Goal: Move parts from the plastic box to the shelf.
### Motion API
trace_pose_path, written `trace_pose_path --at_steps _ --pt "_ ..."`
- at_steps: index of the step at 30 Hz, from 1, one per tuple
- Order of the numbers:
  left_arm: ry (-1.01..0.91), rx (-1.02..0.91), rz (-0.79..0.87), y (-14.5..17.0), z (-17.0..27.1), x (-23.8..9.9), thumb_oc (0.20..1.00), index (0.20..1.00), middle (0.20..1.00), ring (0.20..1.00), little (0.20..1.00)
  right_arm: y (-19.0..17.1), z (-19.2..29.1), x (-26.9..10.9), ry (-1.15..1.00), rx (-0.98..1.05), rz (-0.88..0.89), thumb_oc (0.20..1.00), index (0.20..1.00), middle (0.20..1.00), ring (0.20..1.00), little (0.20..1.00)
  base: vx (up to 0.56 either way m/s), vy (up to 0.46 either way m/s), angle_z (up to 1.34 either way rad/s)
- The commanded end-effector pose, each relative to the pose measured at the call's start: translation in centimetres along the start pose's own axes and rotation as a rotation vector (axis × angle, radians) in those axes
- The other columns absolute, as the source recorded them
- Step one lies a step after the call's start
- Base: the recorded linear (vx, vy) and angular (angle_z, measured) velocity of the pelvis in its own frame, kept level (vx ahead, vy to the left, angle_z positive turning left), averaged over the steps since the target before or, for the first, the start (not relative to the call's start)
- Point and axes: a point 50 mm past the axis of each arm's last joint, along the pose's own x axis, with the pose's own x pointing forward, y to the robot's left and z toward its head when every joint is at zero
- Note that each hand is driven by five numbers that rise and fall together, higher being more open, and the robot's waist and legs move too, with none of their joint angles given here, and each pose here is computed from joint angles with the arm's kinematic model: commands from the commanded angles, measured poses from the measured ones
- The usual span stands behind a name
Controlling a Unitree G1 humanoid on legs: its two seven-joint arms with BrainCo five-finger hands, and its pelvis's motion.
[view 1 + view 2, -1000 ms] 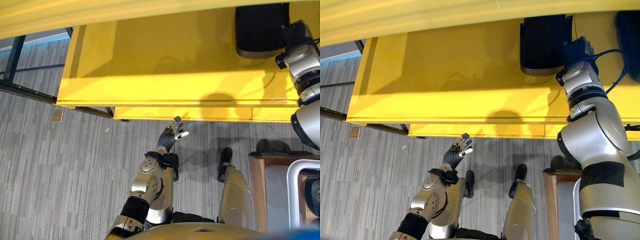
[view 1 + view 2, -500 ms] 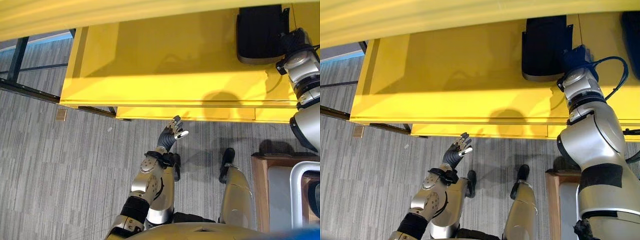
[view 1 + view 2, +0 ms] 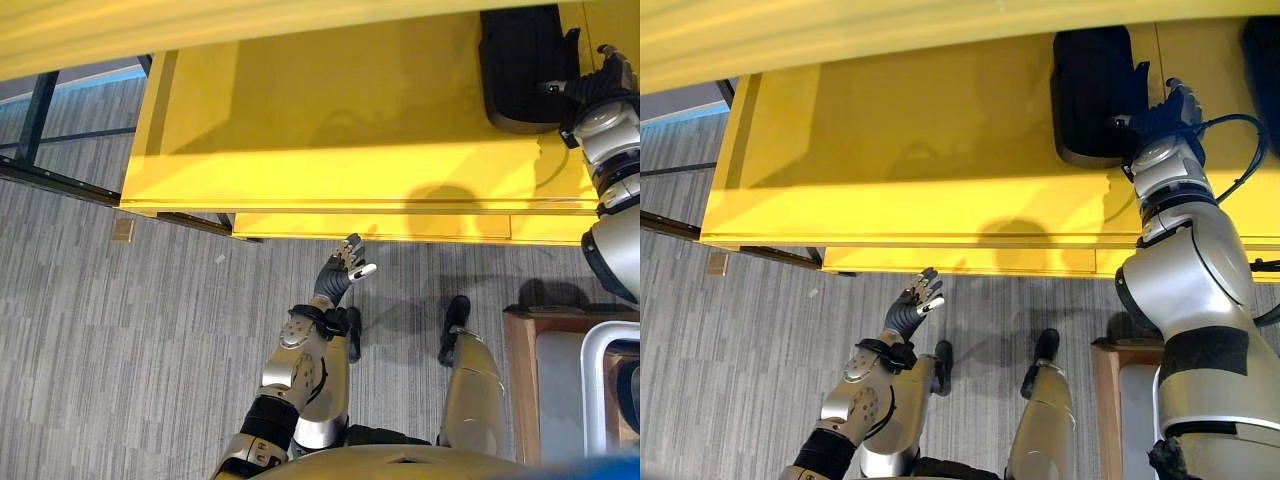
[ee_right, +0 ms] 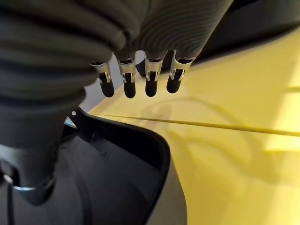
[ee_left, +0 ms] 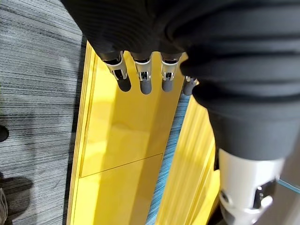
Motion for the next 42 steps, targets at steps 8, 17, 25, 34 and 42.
trace_pose_path --at_steps 8,17,25,34,42 --pt "-0.146 0.006 -0.034 -1.2 2.3 -0.9 1.000 1.000 1.000 1.000 1.000 -4.6 12.8 -2.1 -0.446 0.050 -0.166 1.000 1.000 1.000 1.000 1.000 0.00 0.000 0.00" --pt "-0.195 0.054 0.023 -0.1 3.3 -1.5 1.000 1.000 1.000 1.000 1.000 -2.3 20.4 -7.8 -0.798 0.125 -0.111 1.000 1.000 1.000 1.000 1.000 -0.01 -0.008 -0.04" --pt "-0.206 0.080 0.059 1.0 3.5 -2.4 1.000 1.000 1.000 1.000 1.000 1.4 18.2 -10.2 -0.817 0.272 0.039 1.000 1.000 1.000 1.000 1.000 -0.01 -0.028 -0.12" --pt "-0.228 0.111 0.087 2.3 4.2 -3.2 1.000 1.000 1.000 1.000 1.000 8.5 7.6 -13.0 -0.611 0.497 0.306 1.000 1.000 1.000 1.000 1.000 -0.01 -0.029 -0.07" --pt "-0.214 0.106 0.122 3.5 3.7 -4.1 1.000 1.000 1.000 1.000 1.000 11.0 -0.4 -18.6 -0.482 0.655 0.499 1.000 1.000 1.000 1.000 1.000 0.04 -0.025 0.00"
